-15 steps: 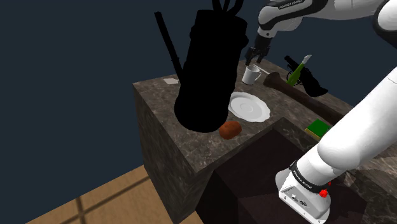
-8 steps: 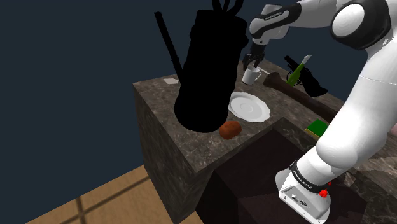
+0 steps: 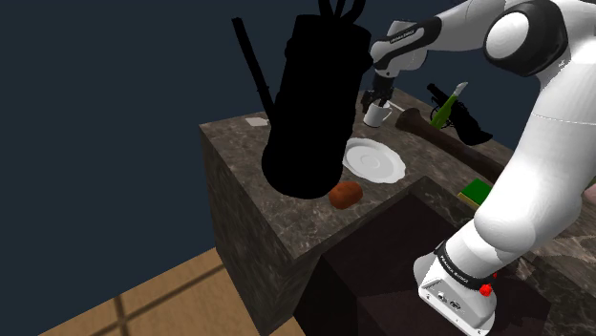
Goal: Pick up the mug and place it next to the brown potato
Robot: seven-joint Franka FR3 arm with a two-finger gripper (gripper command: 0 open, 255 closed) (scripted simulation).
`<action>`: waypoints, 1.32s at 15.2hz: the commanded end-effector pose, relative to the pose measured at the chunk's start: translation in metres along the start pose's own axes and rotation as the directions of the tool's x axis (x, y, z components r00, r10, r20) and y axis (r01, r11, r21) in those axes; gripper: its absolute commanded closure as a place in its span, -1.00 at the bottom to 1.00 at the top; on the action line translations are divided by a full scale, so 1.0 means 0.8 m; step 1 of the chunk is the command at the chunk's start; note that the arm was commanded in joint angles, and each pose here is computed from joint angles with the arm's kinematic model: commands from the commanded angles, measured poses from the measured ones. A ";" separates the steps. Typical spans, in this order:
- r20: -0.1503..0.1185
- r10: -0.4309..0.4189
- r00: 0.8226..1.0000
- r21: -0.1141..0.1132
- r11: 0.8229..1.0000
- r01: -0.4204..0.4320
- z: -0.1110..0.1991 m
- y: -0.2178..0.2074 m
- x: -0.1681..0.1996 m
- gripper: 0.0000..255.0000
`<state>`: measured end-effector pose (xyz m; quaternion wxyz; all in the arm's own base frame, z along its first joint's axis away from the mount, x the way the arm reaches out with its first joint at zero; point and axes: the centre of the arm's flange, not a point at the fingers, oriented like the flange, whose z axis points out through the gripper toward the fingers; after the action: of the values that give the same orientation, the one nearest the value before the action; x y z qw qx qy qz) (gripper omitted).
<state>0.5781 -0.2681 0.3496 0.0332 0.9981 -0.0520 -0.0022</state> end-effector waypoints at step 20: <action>0.000 0.000 1.000 0.000 1.000 0.000 -0.025 0.002 0.000 1.00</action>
<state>0.5776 -0.2689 0.3636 0.0332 0.9981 -0.0519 -0.0021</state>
